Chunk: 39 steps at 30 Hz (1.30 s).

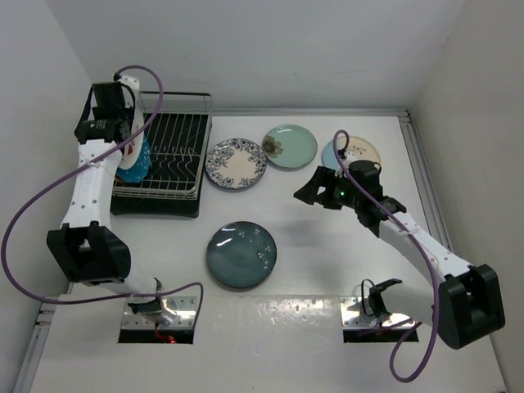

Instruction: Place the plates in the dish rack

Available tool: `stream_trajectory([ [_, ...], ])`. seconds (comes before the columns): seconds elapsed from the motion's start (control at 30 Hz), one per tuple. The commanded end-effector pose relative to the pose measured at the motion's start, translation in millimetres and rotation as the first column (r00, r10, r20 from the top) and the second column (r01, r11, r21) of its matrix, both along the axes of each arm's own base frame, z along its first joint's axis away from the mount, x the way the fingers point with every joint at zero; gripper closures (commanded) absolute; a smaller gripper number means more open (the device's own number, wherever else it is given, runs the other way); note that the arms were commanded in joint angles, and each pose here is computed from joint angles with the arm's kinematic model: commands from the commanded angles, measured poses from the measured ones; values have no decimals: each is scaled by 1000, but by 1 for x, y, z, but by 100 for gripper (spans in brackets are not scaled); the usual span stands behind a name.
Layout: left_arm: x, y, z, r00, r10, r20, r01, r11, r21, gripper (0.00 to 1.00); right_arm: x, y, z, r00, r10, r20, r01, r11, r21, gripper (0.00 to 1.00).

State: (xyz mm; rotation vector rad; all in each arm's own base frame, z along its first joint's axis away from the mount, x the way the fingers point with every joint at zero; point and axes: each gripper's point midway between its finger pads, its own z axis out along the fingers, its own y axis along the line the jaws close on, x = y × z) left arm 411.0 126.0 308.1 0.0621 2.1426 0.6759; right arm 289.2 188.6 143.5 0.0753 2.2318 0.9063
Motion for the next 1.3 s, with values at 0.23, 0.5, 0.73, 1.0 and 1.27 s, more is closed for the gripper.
stream_trajectory([
  [0.23, 12, 15, -16, 997, 22, 80, -14, 995, -102, 100, -6, -7, 6, 998, -24, 52, 24, 1000, -10, 18],
  [0.5, 13, 16, -56, 1000, -21, 22, 26, 971, -237, 83, -7, -11, -3, 999, -41, 19, 42, 999, -32, 18],
  [0.73, 14, 10, -43, 998, -59, 37, 66, 962, -265, 49, 3, -35, -10, 988, -152, -7, 149, 979, -138, 0],
  [1.0, 15, -45, 29, 950, -274, 147, 303, 923, -237, 29, 38, -123, 2, 881, -473, 31, 455, 825, -335, 0],
  [1.27, 19, -102, 48, 874, -454, 175, 486, 834, -263, 26, 102, -108, -6, 939, -337, 65, 338, 874, -349, 0],
])
